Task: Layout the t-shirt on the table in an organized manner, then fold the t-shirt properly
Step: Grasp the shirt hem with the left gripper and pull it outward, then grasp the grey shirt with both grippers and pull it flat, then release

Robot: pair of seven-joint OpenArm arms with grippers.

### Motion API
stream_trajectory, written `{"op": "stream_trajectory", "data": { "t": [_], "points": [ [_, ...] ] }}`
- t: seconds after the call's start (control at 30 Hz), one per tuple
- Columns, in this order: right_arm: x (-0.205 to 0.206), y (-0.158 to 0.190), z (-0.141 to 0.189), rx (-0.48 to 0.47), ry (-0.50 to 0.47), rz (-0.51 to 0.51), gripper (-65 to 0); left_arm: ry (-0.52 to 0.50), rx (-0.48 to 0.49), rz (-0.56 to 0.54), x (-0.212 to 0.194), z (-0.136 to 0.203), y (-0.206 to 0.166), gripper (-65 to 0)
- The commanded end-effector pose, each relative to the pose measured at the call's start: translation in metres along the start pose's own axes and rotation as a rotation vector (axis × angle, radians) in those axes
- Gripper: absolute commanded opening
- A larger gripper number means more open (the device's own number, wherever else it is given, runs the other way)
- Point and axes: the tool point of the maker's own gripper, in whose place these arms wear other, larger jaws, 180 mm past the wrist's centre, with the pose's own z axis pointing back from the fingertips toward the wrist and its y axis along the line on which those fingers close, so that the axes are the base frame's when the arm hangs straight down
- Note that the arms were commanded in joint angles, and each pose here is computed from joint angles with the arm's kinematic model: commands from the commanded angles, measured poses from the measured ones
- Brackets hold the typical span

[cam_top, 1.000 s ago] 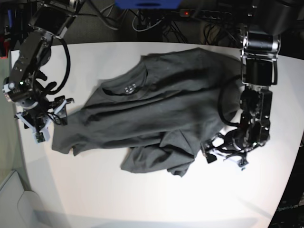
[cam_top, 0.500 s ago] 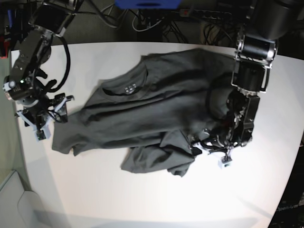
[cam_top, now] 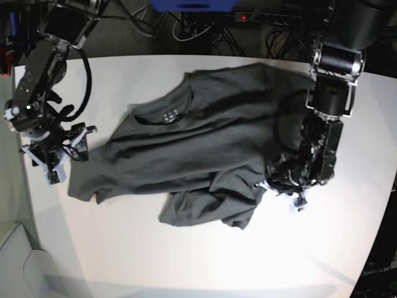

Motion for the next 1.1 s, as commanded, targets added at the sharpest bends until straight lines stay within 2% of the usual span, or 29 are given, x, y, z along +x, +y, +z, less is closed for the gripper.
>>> {"op": "stream_trajectory", "data": {
  "t": [0.0, 0.07, 0.2, 0.37, 0.53, 0.77, 1.07],
  "points": [
    [0.016, -0.005, 0.004, -0.009, -0.053, 0.007, -25.0, -0.041, 0.019, 0.006, 0.020, 0.009, 0.007, -63.2],
    [0.017, 0.001, 0.002, 0.005, -0.053, 0.014, -25.0, -0.031, 0.015, 0.044, 0.019, 0.014, 0.014, -63.7],
    [0.019, 0.042, -0.008, 0.106, -0.041, 0.084, -25.1, -0.068, -0.024, 0.125, 0.034, 0.039, 0.021, -64.6],
    [0.019, 0.095, -0.024, 0.234, -0.033, 0.078, -25.1, -0.107, -0.065, 0.165, 0.040, 0.072, 0.026, -64.6],
    [-0.005, 0.129, -0.052, 0.350, 0.072, 0.065, -25.1, -0.155, -0.060, 0.218, 0.036, 0.100, 0.048, -64.6],
    [-0.029, 0.123, -0.067, 0.365, 0.104, 0.036, -25.1, -0.191, 0.031, 0.247, 0.015, 0.134, 0.098, -64.6],
    [-0.043, 0.081, -0.085, 0.326, 0.139, 0.036, -25.1, -0.203, 0.135, 0.290, -0.021, 0.161, 0.147, -64.6]
  ]
}}
